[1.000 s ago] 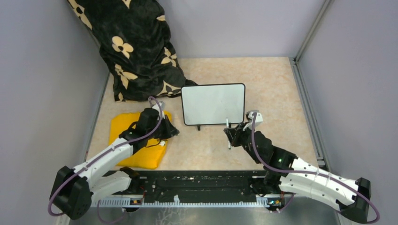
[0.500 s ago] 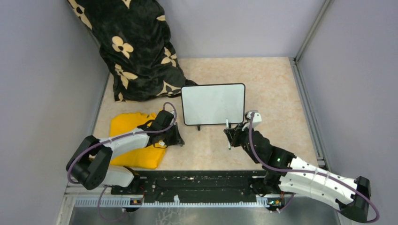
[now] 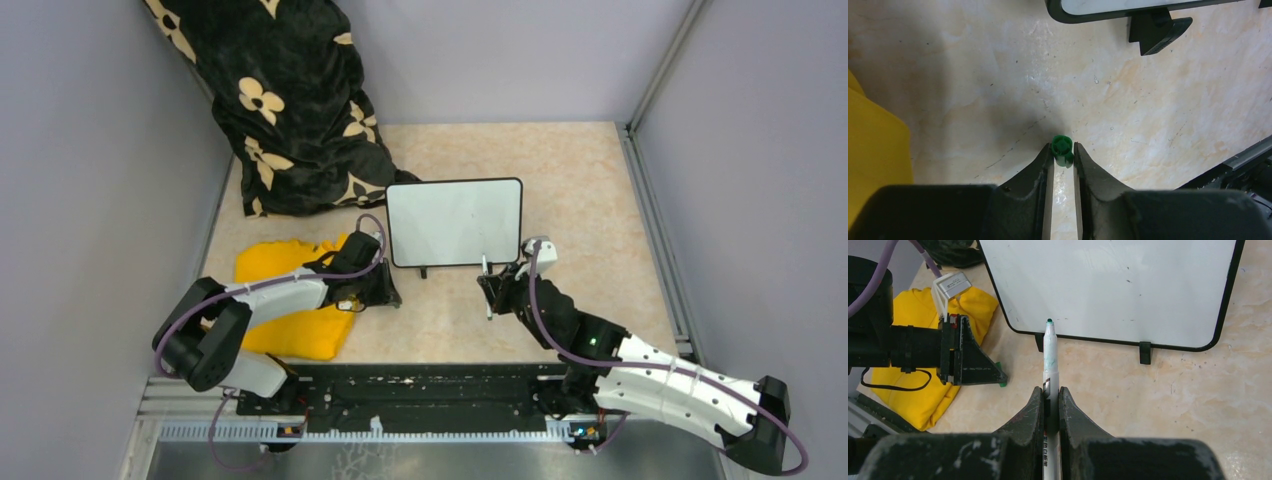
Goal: Write a sentence on the whiteboard
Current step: Place the pen cap at the center of the board.
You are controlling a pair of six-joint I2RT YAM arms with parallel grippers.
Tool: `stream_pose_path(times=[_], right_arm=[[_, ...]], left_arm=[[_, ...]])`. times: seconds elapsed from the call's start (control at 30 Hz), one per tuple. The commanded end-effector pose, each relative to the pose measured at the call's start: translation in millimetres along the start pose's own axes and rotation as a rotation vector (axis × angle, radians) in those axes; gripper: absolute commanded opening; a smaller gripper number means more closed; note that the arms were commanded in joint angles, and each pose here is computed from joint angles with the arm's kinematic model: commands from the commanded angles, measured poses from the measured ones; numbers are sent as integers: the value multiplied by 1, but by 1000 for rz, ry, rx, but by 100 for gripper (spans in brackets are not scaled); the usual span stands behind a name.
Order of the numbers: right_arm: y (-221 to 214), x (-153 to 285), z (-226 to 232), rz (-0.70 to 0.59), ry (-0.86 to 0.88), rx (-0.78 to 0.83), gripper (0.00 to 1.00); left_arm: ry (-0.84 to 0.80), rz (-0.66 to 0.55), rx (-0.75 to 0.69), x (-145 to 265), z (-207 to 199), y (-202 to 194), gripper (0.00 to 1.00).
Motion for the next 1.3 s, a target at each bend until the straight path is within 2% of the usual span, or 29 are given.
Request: stream_pose_path(times=[0.0, 0.43, 0.53, 0.63, 0.83, 0.93, 0.97, 1.0, 1.07, 1.17, 1.27], right_arm=[[6, 0, 2, -31, 4, -12, 0], [6, 1, 3, -24, 11, -13, 0], [9, 2, 7, -25, 29, -3, 0], [17, 6, 14, -33, 63, 27, 0], [41, 18, 46, -56, 229, 158, 0], [53, 26, 65, -78, 328, 195, 0], [55, 27, 69, -83, 350, 204, 0], [57, 28, 72, -89, 363, 212, 0], [60, 28, 75, -101, 378, 215, 0], [64, 31, 84, -116, 417, 198, 0], [67, 39, 100, -130, 521, 210, 0]], left_arm=[[31, 1, -10, -4, 5, -1, 27], [7, -3, -8, 4, -1, 0, 33], [-38, -50, -15, 22, -16, 13, 38], [-102, -148, -34, 52, -36, 36, 47], [-336, -461, -235, 131, -93, 91, 69], [-512, -636, -368, 177, -130, 111, 86], [-599, -668, -410, 191, -144, 110, 94], [-668, -687, -439, 203, -155, 109, 98], [-738, -696, -460, 216, -168, 109, 99], [-749, -713, -432, 220, -173, 116, 99], [-904, -642, -606, 223, -187, 87, 99]])
Point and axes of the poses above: each gripper's point midway between its finger pads, its own x axis back along the fingers, its own z axis along the line the jaws close on, y = z × x, the point moved 1 cm from there along x, back along the fingers, and after that the axes turned 2 degrees about -x, right-handed, at the moved point
